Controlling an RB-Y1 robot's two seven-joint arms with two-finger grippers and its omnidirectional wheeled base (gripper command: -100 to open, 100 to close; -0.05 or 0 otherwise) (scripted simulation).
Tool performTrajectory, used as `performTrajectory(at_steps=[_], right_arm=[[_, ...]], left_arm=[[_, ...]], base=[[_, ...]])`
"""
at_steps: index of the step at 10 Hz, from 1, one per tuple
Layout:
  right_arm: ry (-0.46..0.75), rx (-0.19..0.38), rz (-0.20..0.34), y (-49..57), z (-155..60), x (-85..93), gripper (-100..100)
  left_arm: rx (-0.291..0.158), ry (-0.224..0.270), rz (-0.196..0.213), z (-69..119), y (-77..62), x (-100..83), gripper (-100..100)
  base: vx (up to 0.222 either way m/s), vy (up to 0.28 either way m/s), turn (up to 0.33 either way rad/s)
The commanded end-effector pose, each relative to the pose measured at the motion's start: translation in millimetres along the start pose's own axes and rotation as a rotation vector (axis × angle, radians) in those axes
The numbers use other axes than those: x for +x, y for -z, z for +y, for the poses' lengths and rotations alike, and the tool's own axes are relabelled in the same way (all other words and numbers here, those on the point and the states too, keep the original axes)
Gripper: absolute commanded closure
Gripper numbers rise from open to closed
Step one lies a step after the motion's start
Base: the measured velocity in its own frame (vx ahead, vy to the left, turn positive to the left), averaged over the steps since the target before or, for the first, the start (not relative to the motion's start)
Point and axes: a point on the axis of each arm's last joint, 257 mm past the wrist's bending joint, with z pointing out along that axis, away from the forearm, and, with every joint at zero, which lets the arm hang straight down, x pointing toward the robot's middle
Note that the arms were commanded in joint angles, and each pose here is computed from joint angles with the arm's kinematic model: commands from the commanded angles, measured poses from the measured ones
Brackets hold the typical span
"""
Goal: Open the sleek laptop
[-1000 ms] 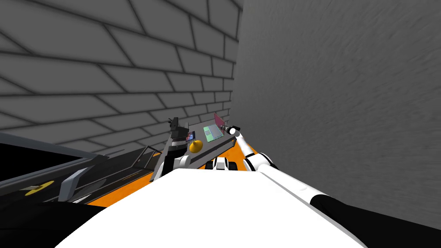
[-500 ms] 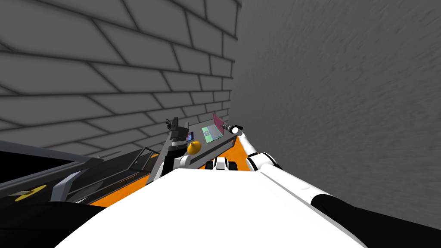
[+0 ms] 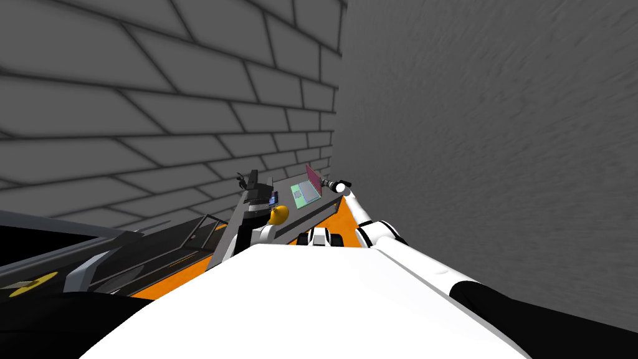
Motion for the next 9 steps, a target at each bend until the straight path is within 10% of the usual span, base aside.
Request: performTrajectory(at_steps=[1,7,8,9], right_arm=[[-0.094,0.048,-0.001,-4.7,-22.5,-1.6,-100],[-0.167,0.108,-0.007,-14.1,-57.2,-11.8,-100],[-0.167,0.107,-0.008,-14.1,-56.7,-12.0,100],[-0.098,0.078,0.0,-16.7,-48.6,-15.1,100]], left_arm=[[0.0,0.0,0.0,0.0,0.0,0.0,0],[0.0,0.0,0.0,0.0,0.0,0.0,0],[0.0,0.0,0.0,0.0,0.0,0.0,0],[0.0,0.0,0.0,0.0,0.0,0.0,0]], base=[[0.02,-0.032,0.008],[0.01,-0.017,-0.006],[-0.001,-0.002,-0.011],[-0.063,0.062,0.037]])
